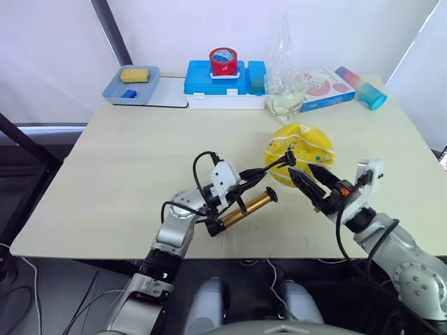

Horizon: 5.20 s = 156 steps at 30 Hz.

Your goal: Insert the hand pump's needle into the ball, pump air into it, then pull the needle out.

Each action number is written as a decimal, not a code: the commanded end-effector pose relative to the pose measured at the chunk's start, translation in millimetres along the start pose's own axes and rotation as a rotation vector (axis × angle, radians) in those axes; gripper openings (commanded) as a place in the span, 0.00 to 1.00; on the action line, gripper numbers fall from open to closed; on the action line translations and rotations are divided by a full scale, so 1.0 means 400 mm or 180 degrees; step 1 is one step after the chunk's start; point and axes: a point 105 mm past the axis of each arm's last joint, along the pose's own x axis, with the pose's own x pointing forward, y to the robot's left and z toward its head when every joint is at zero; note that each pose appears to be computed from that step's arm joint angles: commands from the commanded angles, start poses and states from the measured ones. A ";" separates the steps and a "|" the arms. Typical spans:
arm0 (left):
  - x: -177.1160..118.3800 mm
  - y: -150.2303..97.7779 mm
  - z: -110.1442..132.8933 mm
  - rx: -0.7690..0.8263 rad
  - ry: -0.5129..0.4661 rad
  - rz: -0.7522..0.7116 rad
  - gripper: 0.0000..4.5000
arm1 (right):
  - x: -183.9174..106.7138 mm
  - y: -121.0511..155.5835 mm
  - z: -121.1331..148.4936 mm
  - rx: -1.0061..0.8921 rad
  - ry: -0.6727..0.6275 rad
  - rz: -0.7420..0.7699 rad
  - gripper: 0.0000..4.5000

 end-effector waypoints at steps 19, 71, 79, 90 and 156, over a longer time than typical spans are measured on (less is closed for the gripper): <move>0.022 -0.021 0.040 0.0079 -0.0231 -0.0139 0.01 | 0.033 0.016 0.016 0.0392 -0.0264 0.0010 1.00; 0.158 0.172 0.068 -0.0201 0.0447 -0.0096 1.00 | -0.165 -0.097 0.040 -0.1481 0.0874 -0.0268 0.07; 0.250 0.204 0.059 -0.0234 0.0799 -0.0015 1.00 | -0.166 -0.094 0.047 -0.1661 0.1053 -0.0256 0.07; 0.303 0.204 0.037 -0.0312 0.0971 0.0212 0.88 | -0.156 -0.103 0.054 -0.1719 0.1018 -0.0484 0.07; 0.305 0.095 0.037 -0.0313 0.1011 0.0701 0.01 | 0.099 -0.221 0.098 -0.0785 0.2924 -0.1315 0.07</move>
